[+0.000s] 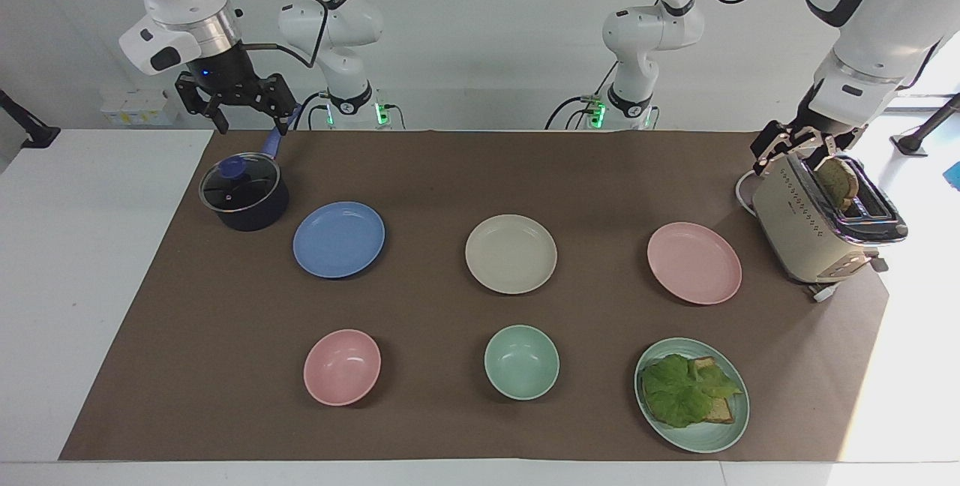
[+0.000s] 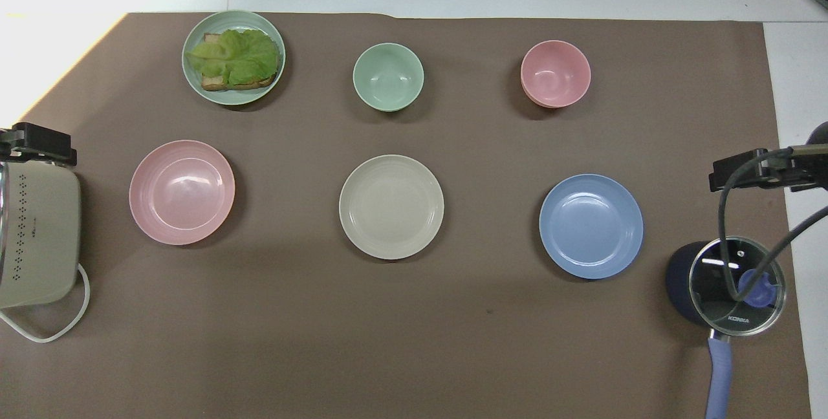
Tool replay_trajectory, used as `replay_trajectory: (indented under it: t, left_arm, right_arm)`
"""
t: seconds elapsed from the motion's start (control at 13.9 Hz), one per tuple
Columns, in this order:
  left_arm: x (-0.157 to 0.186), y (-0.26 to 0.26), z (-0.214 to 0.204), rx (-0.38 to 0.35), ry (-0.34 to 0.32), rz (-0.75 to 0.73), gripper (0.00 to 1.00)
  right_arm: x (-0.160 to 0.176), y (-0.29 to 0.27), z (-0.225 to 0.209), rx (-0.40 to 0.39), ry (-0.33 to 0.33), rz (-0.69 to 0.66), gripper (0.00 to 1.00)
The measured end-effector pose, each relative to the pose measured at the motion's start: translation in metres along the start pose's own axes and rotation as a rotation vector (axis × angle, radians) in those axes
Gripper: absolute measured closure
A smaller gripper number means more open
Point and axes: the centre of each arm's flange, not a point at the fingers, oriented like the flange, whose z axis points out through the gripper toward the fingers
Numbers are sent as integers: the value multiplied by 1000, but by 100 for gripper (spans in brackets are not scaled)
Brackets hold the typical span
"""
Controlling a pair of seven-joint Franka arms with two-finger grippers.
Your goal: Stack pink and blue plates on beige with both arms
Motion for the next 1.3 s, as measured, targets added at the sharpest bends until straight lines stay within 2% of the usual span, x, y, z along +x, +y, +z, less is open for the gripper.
replay_trajectory:
  t: [0.36,0.58,0.94,1.3]
  left_arm:
    - [6,-6,104,-4,-14,-13,0]
    - [12,-12,151,-7,-36,-24,0]
    - [19,-41,207,-12,-81,-87,0]
    - [5,-38,247,-7,-135,-206,0]
  right_arm:
    - [0,0,0,0,0,0,0]
    - [0,0,0,0,0,0,0]
    - [0,0,0,0,0,0,0]
    - [0,0,0,0,0,0,0]
